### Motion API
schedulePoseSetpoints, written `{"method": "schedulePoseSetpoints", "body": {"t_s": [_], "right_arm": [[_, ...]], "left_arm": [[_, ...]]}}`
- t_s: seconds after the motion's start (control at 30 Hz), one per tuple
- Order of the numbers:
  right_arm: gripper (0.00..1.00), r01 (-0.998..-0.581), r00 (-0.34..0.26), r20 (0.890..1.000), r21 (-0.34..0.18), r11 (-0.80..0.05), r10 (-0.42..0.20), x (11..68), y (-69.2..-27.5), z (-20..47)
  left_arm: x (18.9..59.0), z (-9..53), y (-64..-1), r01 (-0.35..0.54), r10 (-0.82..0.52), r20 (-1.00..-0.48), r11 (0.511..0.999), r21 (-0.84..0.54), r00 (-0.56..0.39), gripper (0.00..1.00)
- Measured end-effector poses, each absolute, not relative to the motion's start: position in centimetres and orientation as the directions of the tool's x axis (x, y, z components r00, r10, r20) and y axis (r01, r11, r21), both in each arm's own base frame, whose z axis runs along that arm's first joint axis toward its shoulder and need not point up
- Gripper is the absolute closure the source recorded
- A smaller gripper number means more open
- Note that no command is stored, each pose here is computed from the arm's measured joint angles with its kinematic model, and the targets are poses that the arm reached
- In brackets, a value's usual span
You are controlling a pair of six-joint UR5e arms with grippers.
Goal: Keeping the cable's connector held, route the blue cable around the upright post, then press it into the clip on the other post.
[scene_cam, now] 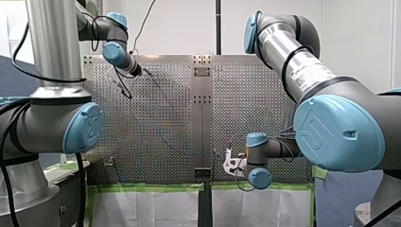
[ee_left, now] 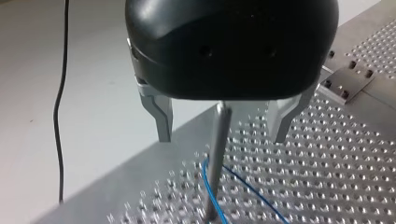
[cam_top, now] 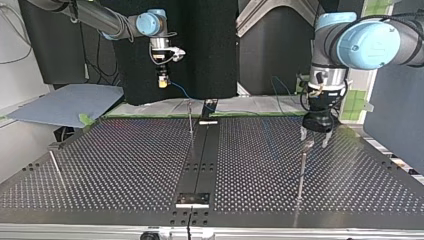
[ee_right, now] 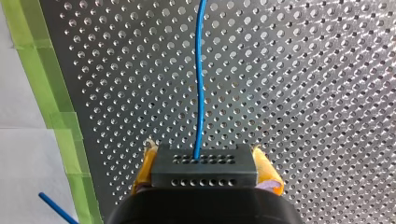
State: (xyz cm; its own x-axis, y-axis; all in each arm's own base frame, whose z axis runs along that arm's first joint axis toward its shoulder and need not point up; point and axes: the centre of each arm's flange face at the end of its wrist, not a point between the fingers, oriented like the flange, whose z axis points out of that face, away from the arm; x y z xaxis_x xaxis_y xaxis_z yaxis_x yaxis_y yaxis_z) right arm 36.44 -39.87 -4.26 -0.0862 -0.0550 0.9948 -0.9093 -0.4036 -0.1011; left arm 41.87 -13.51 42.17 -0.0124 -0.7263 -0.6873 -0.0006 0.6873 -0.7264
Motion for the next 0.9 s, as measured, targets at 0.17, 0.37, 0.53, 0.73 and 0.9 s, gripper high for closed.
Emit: {"method": "schedulePoseSetpoints", "body": {"t_s": [0.17, 0.37, 0.53, 0.73, 0.9], "right_arm": [[1.0, -0.908, -0.088, 0.995, -0.103, -0.406, -0.056, 36.4, -40.0, -4.3], [1.0, -0.907, -0.092, 0.994, -0.107, -0.408, -0.057, 36.4, -40.0, -4.2], [1.0, -0.905, -0.096, 0.994, -0.112, -0.41, -0.059, 36.4, -40.0, -4.2], [1.0, -0.905, -0.099, 0.993, -0.114, -0.41, -0.058, 36.3, -40.1, -4.2], [1.0, -0.904, -0.099, 0.993, -0.114, -0.412, -0.058, 36.5, -40.3, -4.2]], "left_arm": [[40.0, 43.7, -13.7, -0.007, -0.693, -0.721, 0.721, -0.693, -0.005, 0.0], [38.8, 45.6, -13.8, -0.01, -0.655, -0.755, 0.755, -0.655, 0.004, 0.0], [38.8, 47.1, -13.9, -0.017, -0.624, -0.782, 0.782, -0.624, 0.005, 0.0], [38.7, 48.6, -14.7, -0.007, -0.584, -0.812, 0.812, -0.584, -0.015, 0.0], [39.0, 49.6, -15.5, -0.002, -0.545, -0.837, 0.838, -0.546, -0.041, 0.0]]}}
